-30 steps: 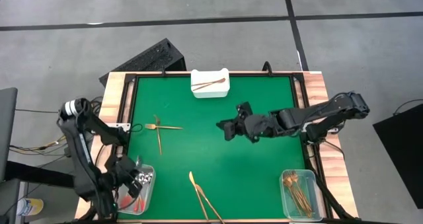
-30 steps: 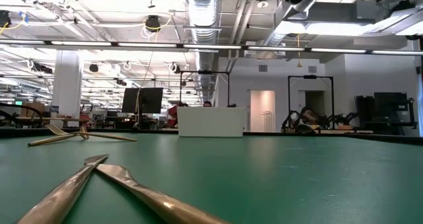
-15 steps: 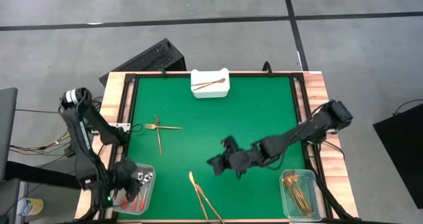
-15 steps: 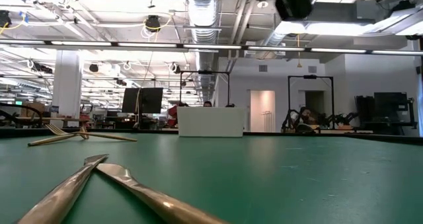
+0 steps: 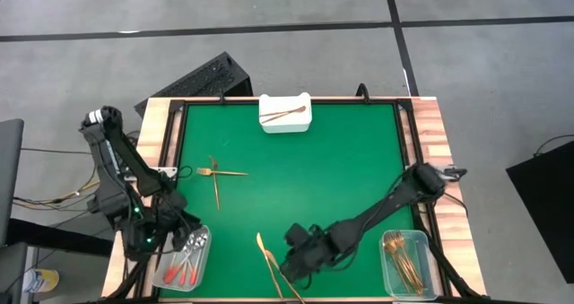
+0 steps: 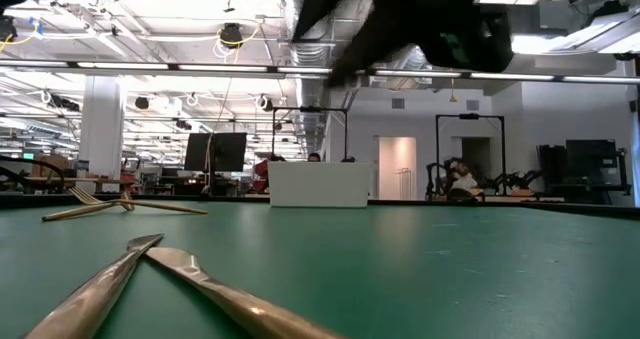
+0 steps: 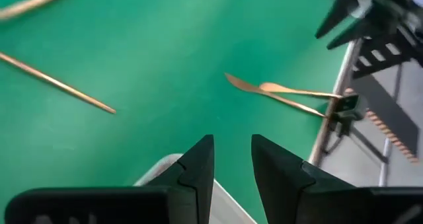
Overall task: Sort silverware by color (type)
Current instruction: Put the gold fork into the transparent bin
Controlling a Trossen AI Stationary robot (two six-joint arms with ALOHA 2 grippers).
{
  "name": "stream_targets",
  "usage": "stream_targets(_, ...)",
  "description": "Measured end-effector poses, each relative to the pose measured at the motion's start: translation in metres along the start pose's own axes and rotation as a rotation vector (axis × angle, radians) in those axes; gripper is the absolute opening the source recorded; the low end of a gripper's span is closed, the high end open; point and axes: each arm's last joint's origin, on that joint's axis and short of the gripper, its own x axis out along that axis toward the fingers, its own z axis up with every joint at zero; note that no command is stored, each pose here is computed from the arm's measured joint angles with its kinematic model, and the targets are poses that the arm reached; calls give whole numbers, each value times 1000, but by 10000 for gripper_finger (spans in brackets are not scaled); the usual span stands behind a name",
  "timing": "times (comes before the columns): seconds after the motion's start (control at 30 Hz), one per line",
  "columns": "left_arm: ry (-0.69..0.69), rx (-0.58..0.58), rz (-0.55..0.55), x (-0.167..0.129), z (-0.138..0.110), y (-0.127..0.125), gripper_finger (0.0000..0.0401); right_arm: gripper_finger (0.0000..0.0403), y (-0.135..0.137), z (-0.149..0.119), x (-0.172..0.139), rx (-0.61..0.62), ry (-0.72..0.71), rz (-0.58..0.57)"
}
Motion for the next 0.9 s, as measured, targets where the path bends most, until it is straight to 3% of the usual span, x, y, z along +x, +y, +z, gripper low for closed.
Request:
stream_targets(0.13,-22,-1,97,5,12,8,88,136,15,-1,16,-32,36,-107)
stream_targets(0.33,-32,24,296,15,43,26,88,136,35,24,24,64,-6,-117)
stream_targets(0.47,39,138,387,26,69,35,88,136,43,42,8,96,-83,-95)
stream_targets(0.6,132,284,438,42,95,45,88,136,41,53,-23,27,-104,-127)
stream_targets(0.77,216,416,377,79,117,71,88,136,30,57,-62,3,-67,-225)
stream_targets(0.9,279,441,384,109,122,102,88,136,29,52,-86,7,-60,-239)
